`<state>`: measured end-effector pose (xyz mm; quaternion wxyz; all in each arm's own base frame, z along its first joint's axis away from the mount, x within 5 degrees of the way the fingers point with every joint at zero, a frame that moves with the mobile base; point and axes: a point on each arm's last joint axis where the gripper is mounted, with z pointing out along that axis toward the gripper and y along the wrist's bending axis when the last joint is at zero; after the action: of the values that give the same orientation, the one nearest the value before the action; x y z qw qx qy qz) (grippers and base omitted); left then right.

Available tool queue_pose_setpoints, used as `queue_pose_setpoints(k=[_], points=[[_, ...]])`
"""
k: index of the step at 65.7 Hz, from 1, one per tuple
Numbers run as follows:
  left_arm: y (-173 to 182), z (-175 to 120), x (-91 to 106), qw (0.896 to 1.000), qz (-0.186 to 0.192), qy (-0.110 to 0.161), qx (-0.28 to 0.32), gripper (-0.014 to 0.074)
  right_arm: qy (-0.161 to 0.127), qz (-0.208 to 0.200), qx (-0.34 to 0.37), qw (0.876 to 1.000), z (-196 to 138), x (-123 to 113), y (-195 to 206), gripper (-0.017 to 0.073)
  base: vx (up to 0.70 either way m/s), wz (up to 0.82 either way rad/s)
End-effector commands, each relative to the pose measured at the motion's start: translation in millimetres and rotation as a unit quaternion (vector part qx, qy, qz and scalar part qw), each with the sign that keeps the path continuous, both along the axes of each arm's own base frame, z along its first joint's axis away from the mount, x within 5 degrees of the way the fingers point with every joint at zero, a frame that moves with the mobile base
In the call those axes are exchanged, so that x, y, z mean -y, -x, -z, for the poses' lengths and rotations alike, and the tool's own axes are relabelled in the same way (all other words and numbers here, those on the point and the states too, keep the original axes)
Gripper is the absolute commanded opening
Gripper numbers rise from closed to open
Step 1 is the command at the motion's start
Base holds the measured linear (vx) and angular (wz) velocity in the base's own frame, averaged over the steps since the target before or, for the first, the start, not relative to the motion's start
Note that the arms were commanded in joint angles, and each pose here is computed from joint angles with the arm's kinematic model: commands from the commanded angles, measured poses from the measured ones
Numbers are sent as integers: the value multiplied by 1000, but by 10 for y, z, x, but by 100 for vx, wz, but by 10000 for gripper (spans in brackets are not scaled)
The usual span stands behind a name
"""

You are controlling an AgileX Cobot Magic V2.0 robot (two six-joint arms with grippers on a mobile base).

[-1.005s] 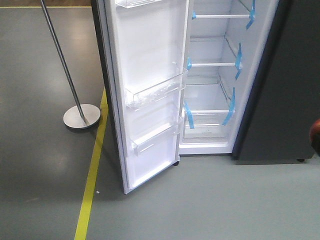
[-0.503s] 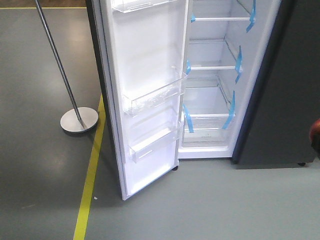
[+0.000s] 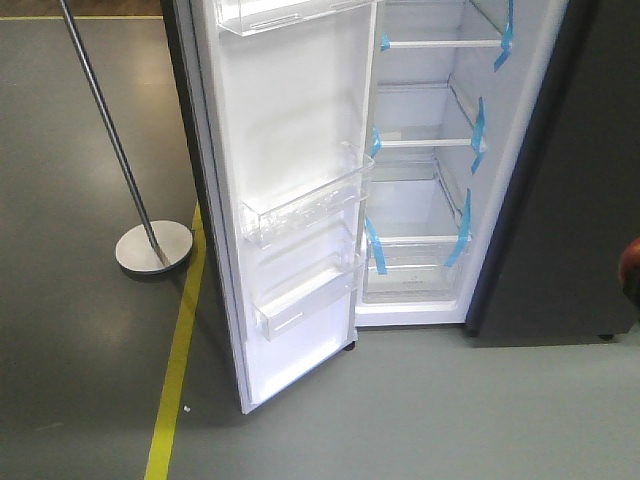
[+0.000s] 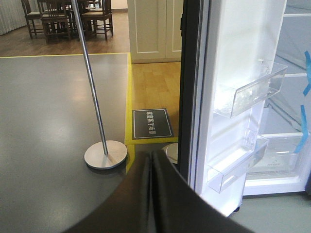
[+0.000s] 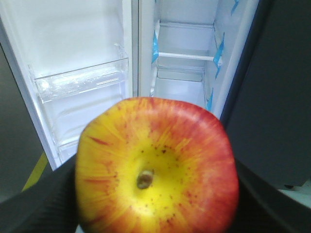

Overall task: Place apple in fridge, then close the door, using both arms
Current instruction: 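Move closer to the refrigerator interior with the apple held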

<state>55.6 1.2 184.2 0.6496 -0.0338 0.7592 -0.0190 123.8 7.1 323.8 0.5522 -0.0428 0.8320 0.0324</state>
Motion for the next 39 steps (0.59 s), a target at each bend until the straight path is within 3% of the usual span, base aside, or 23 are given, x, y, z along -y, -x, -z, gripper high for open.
queue_pose_setpoints(k=[1, 39], points=[[-4, -11, 8, 999, 5, 6, 34, -6, 1, 13, 57, 998, -167, 22, -18, 188, 7, 0], [-4, -11, 8, 999, 5, 6, 34, -6, 1, 13, 57, 998, -167, 22, -18, 188, 7, 2]])
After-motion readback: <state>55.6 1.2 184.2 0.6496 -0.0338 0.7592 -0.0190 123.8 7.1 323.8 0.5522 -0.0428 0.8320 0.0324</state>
